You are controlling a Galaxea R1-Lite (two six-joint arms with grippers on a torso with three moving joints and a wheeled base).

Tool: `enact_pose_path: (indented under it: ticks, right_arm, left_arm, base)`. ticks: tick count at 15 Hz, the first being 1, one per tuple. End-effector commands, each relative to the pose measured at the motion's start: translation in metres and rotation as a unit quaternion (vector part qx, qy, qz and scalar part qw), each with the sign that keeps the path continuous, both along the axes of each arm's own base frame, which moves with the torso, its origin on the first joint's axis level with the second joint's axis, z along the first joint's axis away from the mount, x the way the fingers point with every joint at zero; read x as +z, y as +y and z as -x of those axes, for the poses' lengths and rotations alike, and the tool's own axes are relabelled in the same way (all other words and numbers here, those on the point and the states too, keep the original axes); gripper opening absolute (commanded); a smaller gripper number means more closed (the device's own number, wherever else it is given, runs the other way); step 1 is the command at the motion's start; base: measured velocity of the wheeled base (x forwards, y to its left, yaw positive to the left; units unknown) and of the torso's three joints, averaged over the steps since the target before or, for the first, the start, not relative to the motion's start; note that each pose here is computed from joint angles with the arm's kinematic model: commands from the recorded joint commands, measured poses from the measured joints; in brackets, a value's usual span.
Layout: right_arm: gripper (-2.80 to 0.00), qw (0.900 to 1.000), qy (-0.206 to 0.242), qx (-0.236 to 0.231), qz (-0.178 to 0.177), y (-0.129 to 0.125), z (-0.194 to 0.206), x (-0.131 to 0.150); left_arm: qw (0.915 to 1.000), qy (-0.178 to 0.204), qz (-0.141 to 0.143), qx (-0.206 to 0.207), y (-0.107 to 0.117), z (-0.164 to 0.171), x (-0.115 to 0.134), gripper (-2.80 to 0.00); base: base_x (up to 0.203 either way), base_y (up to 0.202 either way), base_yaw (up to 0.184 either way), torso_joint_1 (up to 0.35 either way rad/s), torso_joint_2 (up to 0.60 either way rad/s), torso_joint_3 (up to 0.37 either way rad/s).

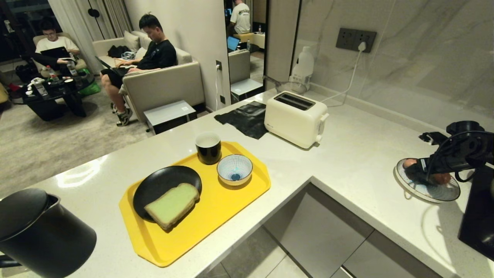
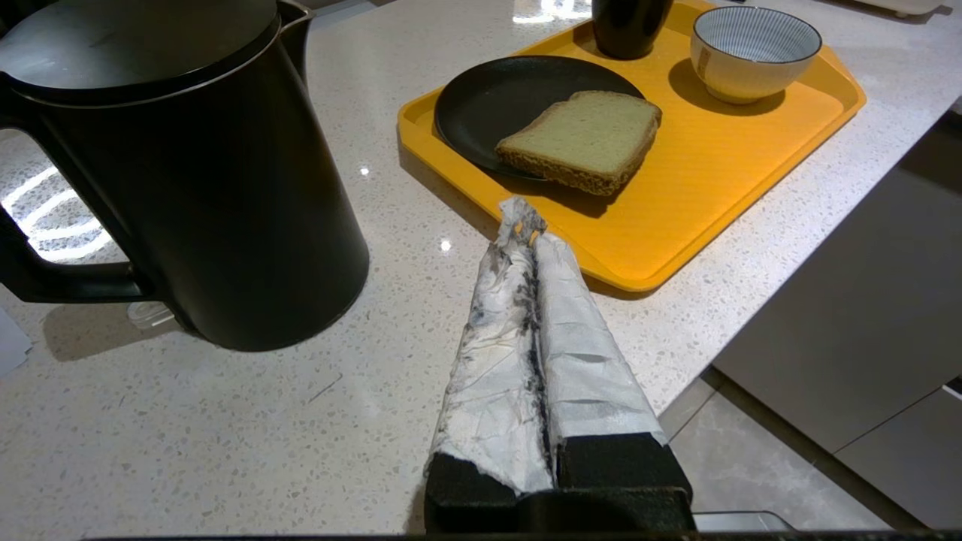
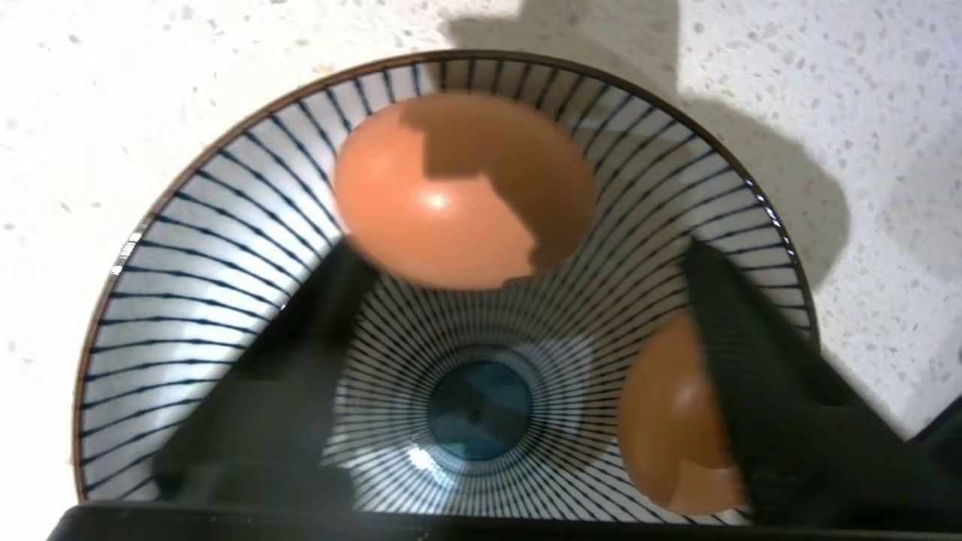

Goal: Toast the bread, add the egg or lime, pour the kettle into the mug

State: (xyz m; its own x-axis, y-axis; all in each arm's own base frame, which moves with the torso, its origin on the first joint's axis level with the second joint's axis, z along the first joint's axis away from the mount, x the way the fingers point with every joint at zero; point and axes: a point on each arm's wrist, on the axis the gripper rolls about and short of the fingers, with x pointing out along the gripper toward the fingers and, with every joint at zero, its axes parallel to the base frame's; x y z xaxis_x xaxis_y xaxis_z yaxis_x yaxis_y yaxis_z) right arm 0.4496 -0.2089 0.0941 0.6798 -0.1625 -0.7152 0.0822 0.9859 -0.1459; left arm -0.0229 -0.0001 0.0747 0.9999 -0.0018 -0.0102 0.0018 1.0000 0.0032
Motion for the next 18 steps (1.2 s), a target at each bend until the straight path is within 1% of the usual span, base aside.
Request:
enact_pose_path:
  ticks: [1, 3, 6, 10, 12, 14, 15, 18]
  right_arm:
    - [-2.80, 1.000, 0.002, 0.005, 0.001, 0.001, 0.000, -0.002]
    - [-2.80, 1.000, 0.002, 0.028, 0.004, 0.001, -0.001, -0.003]
    - [-2.80, 0.999, 0.002, 0.037, 0.011, 0.001, -0.001, -0.002]
    - [-2.80, 0.999, -0.001, 0.034, 0.013, -0.002, 0.002, 0.003]
    - [-2.80, 1.000, -0.005, 0.023, 0.014, -0.009, 0.011, 0.013]
    - [-2.80, 1.000, -0.005, 0.010, 0.012, -0.016, 0.026, 0.030]
    - [-2.80, 1.000, -0.008, 0.002, 0.008, -0.019, 0.037, 0.044]
    - [-2.80, 0.999, -0.038, -0.033, -0.009, -0.016, 0.075, 0.097]
  left_arm:
    - [1.0000, -0.001, 0.000, 0.000, 0.000, 0.000, 0.000, -2.80]
    - [1.0000, -0.001, 0.000, 0.000, 0.000, 0.000, 0.000, -2.80]
    - [1.0000, -0.001, 0.000, 0.000, 0.000, 0.000, 0.000, -2.80]
    - [1.0000, -0.001, 0.000, 0.000, 0.000, 0.000, 0.000, -2.80]
    - [1.0000, -0.001, 0.000, 0.000, 0.000, 0.000, 0.000, -2.80]
    - [1.0000, -0.001, 0.000, 0.000, 0.000, 0.000, 0.000, -2.80]
    - [1.0000, -0.001, 0.000, 0.000, 0.000, 0.000, 0.000, -2.80]
    - [1.0000, -0.001, 0.000, 0.000, 0.000, 0.000, 0.000, -2.80]
  base:
    - [0.000, 0.000, 0.000, 0.000, 0.00, 0.000]
    - [0.000, 0.000, 0.000, 0.000, 0.00, 0.000]
    - [0.000, 0.000, 0.000, 0.000, 0.00, 0.000]
    - [0.000, 0.000, 0.000, 0.000, 0.00, 0.000]
    - [0.000, 0.000, 0.000, 0.000, 0.00, 0.000]
    - [0.000, 0.000, 0.000, 0.000, 0.00, 0.000]
    - [0.000, 0.000, 0.000, 0.000, 0.00, 0.000]
    - [0.000, 0.000, 0.000, 0.000, 0.00, 0.000]
